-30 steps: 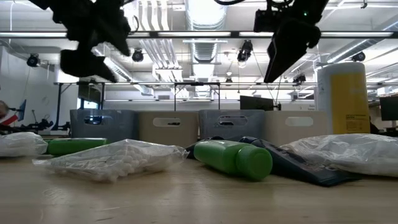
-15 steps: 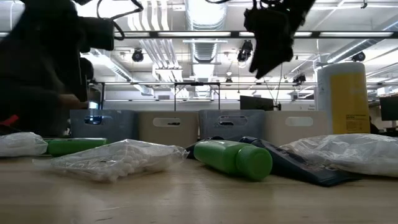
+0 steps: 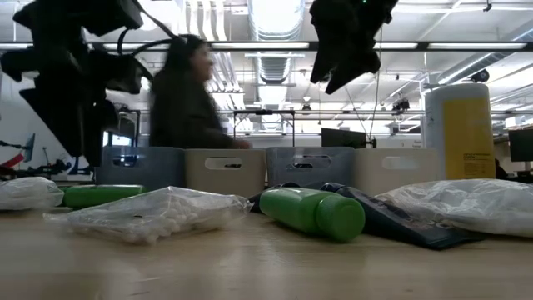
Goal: Pick & Place Travel size toiletries
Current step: Put the green shampoo bottle into the white bin
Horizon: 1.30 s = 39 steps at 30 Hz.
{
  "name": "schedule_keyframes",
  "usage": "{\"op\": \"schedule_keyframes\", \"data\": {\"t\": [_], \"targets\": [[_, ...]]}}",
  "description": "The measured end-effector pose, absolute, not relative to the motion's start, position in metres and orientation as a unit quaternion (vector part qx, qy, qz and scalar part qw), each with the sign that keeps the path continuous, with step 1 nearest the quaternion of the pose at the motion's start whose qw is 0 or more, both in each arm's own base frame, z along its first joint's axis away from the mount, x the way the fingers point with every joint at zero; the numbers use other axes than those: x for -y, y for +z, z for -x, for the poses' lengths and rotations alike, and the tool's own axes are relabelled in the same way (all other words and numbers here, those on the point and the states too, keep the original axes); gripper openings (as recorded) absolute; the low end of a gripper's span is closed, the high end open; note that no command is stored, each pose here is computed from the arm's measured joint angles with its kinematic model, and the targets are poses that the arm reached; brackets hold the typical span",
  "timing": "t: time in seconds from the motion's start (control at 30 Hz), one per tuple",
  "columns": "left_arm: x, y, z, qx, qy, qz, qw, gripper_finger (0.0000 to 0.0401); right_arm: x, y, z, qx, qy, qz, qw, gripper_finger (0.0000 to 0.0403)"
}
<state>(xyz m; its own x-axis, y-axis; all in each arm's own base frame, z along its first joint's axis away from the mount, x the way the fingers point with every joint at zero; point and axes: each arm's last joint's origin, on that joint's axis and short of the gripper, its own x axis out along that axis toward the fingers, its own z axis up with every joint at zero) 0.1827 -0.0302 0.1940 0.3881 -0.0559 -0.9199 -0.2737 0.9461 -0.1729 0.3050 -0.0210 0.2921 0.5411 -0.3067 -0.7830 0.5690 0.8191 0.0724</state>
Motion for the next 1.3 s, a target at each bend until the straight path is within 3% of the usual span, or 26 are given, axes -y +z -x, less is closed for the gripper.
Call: {"op": "schedule_keyframes", "data": {"t": [0.4, 0.8, 1.3], "targets": [[0.032, 0.171, -0.189, -0.488, 0.061, 0.171, 0.854, 0.0287, 0.021, 0.282, -0.297, -0.451, -0.258, -0.145, 0.842, 0.0330], [0.031, 0.150, -0.180, -0.495, 0.059, 0.153, 0.853, 0.0287, 0.021, 0.280, -0.296, -0.461, -0.249, -0.127, 0.842, 0.0352], [0.040, 0.190, -0.196, -0.465, 0.089, 0.057, 0.879, 0.0287, 0.021, 0.280, -0.296, -0.462, -0.250, -0.126, 0.842, 0.0328]]}}
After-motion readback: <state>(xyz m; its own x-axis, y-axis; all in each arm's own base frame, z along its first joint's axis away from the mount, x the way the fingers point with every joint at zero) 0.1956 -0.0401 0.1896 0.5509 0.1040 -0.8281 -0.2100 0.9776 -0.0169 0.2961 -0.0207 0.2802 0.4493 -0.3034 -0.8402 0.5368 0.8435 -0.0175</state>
